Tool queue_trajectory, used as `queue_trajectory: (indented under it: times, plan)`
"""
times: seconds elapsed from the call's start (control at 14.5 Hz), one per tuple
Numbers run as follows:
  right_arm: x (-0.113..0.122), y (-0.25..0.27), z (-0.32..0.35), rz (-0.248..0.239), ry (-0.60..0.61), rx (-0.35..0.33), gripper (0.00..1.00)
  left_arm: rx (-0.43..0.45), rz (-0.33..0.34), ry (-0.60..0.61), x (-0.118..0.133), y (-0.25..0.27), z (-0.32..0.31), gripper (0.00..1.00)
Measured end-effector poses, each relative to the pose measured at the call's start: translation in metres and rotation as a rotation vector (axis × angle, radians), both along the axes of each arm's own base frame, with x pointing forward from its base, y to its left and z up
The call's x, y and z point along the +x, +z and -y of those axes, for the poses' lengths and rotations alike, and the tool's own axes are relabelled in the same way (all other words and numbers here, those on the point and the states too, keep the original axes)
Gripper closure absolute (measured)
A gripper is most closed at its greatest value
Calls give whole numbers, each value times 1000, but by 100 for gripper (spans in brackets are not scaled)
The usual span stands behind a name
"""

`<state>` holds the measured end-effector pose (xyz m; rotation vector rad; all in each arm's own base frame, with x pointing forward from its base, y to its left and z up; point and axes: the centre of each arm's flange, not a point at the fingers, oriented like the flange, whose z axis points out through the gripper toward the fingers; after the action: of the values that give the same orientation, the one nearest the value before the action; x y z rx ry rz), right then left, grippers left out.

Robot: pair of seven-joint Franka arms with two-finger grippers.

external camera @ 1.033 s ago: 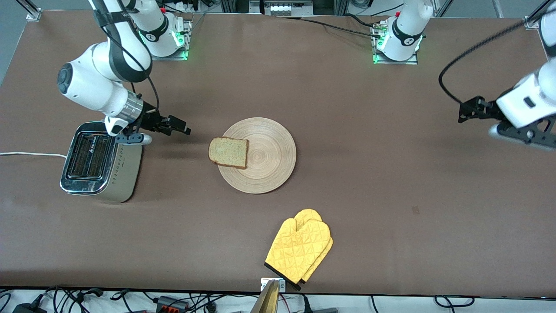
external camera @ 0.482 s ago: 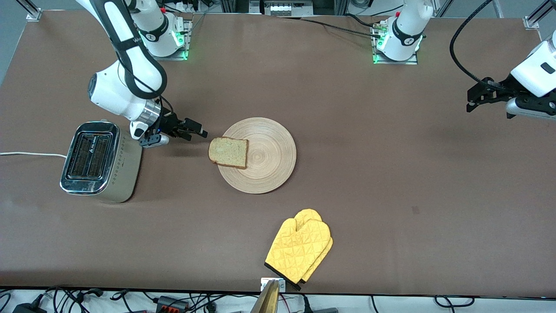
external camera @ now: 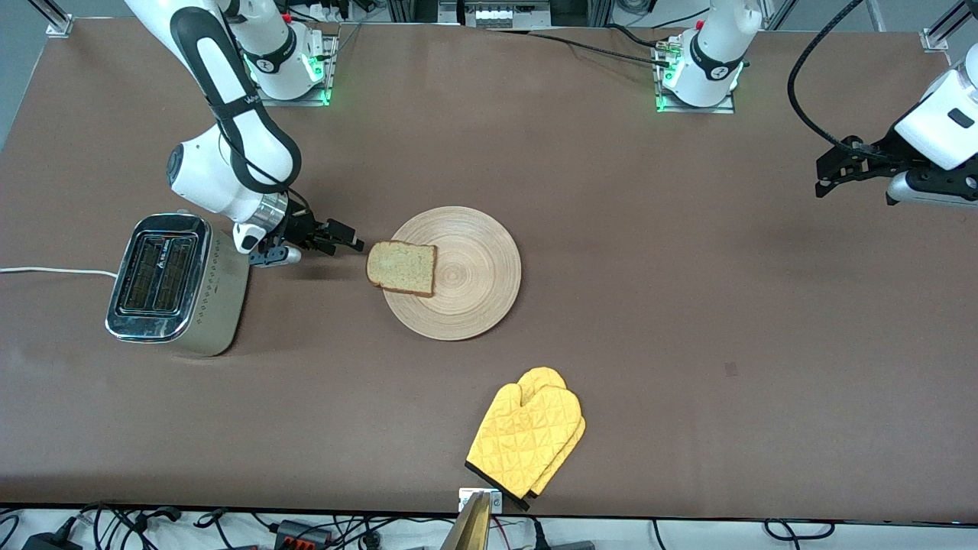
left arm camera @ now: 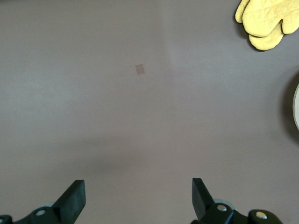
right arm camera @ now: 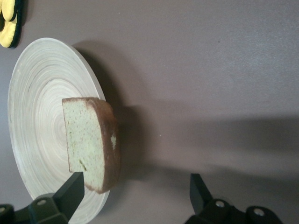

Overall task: Move plate and put bread in toaster
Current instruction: 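Move the right gripper over the bread slice on the plate, then grasp the bread slice with the right gripper and lift it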

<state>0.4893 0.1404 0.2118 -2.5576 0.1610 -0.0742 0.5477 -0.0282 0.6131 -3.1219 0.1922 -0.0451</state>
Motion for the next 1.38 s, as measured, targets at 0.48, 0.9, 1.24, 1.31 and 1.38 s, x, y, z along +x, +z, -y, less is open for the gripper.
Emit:
queue_trajectory:
  times: [0.48, 0.9, 1.24, 1.31, 1.38]
  plan:
    - [13, 3, -27, 26, 12, 17, 0, 0, -3, 1, 1, -1, 1, 0]
    - [26, -3, -45, 43, 34, 14, 0, 0, -3, 2, 2, -1, 1, 0]
    - [25, -6, -54, 54, 41, -3, 10, 0, -3, 2, 2, -1, 1, 0]
    - [25, -6, -53, 54, 41, -3, 13, 0, -3, 2, 2, -1, 1, 0]
    - [24, -7, -53, 53, 41, -4, 13, 0, -3, 2, 2, -1, 1, 0]
